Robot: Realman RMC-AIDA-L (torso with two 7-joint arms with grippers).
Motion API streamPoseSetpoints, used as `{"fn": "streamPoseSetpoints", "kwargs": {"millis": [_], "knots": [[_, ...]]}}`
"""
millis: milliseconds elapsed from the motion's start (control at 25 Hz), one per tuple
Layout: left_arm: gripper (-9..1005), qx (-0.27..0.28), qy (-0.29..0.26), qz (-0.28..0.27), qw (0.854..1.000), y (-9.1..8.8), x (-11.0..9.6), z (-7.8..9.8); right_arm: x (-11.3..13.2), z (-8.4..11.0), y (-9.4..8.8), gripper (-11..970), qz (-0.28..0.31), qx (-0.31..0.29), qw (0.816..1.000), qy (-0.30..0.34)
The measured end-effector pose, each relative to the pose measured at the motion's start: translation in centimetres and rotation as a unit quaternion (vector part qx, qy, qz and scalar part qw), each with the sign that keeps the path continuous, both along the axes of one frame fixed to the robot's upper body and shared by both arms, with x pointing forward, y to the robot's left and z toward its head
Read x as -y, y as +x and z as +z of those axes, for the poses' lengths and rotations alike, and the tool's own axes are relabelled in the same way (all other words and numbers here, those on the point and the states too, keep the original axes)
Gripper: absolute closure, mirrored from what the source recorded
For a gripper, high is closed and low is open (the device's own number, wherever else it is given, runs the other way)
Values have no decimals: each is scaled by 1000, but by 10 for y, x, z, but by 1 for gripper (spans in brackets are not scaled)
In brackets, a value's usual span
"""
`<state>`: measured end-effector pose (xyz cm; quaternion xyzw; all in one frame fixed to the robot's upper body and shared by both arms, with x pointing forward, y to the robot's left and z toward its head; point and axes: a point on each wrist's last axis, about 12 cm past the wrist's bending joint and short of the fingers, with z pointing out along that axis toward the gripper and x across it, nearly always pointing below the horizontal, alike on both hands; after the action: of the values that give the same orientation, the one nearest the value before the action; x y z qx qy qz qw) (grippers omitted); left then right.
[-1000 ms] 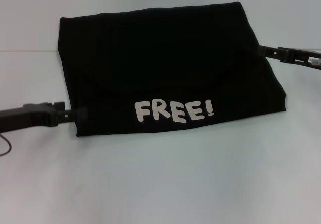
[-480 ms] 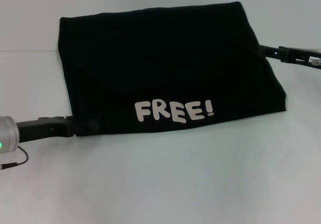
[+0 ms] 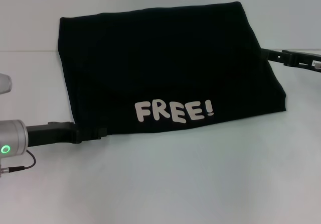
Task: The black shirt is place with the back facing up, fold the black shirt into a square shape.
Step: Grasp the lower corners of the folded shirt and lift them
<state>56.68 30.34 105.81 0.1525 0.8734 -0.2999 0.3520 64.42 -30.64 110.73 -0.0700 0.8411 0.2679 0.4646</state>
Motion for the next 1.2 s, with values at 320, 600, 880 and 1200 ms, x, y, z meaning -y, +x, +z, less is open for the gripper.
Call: {"fn": "streamPoseSetpoints", "kwargs": {"millis": [320,600,880,1200], "knots": [[223,8,13,4,1000,3,-2,1,1,-2,-2,134,0,-2,1000,-1],[462,5,28,9,1000,4,-5,-1,9,-4,-5,135,-7,-14,1000,-1],[840,5,32,7,999,5,-5,-1,25,-12,-11,135,-23,-98,995,-20],[993,4,31,0,999,5,-2,-1,12,-21,-13,134,-6,-125,991,-47]]}}
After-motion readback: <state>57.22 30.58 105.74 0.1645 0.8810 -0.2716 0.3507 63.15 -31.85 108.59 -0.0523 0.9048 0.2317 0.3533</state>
